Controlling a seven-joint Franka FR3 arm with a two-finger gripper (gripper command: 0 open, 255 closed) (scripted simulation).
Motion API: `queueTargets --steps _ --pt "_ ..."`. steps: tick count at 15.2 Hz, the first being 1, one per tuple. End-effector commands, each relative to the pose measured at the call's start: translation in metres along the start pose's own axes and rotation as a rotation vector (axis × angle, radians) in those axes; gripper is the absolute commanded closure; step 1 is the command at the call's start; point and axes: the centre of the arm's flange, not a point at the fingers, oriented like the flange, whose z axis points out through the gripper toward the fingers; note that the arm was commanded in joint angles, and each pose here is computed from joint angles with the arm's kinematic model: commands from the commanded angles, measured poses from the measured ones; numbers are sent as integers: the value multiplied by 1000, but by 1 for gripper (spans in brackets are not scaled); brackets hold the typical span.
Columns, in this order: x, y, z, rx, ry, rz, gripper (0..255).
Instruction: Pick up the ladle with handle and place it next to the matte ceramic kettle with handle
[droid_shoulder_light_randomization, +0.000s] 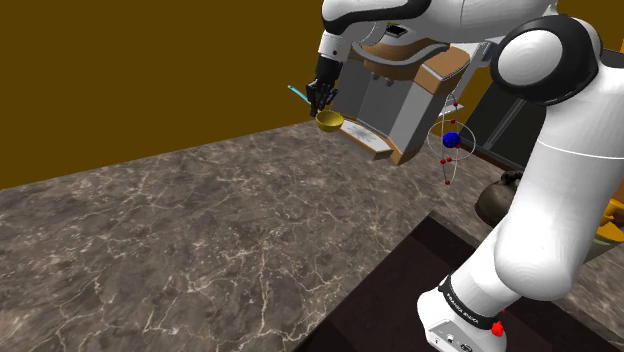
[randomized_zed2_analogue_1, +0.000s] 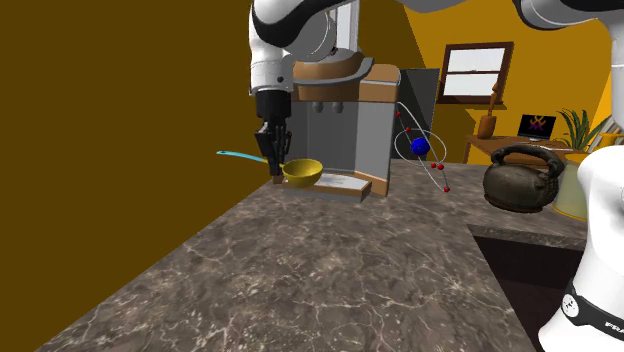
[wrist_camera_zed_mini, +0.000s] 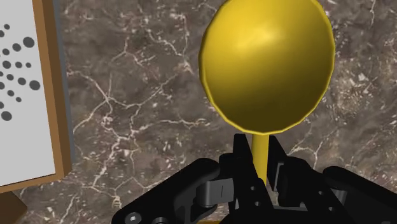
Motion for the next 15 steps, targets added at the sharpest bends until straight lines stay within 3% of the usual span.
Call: queueTargets --steps 1,15 --pt "-1 -3 -11 0 0 0 255" --pt "-7 -16 -84 0 0 0 255"
